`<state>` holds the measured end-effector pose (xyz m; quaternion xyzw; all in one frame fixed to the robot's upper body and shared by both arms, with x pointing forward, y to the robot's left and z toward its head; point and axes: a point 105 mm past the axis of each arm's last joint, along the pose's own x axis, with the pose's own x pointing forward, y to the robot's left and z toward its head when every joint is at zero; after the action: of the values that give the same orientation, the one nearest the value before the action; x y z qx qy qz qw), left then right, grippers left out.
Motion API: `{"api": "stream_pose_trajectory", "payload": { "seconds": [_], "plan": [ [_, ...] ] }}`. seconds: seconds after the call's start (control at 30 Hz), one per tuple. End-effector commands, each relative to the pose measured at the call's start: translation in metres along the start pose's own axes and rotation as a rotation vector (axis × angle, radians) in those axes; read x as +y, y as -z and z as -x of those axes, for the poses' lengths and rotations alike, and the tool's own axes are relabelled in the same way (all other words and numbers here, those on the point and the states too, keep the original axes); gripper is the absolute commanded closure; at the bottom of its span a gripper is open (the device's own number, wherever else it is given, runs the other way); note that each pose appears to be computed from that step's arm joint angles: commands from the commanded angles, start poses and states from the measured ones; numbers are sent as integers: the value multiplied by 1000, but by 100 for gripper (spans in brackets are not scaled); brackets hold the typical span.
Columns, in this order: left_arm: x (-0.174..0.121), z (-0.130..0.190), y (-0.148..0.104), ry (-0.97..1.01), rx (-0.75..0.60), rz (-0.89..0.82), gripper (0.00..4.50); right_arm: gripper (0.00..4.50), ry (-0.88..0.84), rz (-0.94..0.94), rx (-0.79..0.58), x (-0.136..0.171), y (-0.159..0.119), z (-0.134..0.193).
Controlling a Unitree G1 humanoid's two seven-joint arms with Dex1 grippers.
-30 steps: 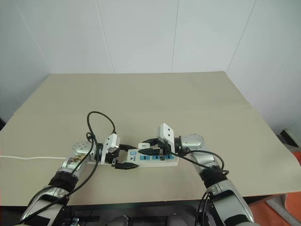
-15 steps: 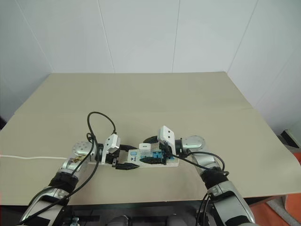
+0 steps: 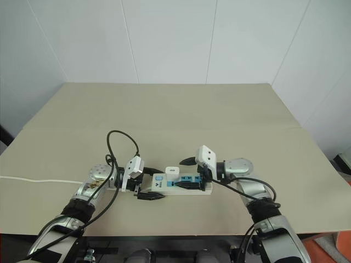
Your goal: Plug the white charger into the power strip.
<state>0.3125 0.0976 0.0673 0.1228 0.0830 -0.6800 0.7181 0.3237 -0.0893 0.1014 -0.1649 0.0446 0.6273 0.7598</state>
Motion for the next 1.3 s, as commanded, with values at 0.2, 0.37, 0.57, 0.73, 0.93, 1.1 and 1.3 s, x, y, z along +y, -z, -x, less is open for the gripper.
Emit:
{"api": "stream_pose_trajectory", "payload": {
  "seconds": [0.2,0.37,0.57,0.73,0.93,1.1,1.3],
  "plan": [
    [-1,35,-26,-12,-2,-111,6,0,68,54,-38,-6,-30,48],
    [-5,66,-43,-40,15,-173,6,0,142,67,2,-6,-31,84],
    [-10,97,-61,-109,14,-187,6,0,212,57,41,4,-29,113],
    [-19,109,-67,-147,19,-183,6,0,244,51,84,20,-27,128],
    [-27,106,-68,-185,-2,-165,6,0,276,44,137,29,-21,140],
    [-28,103,-66,-182,-7,-138,6,0,287,57,148,31,-23,144],
    [-26,98,-66,-152,-8,-130,6,0,295,54,155,34,-22,143]
  ]
}}
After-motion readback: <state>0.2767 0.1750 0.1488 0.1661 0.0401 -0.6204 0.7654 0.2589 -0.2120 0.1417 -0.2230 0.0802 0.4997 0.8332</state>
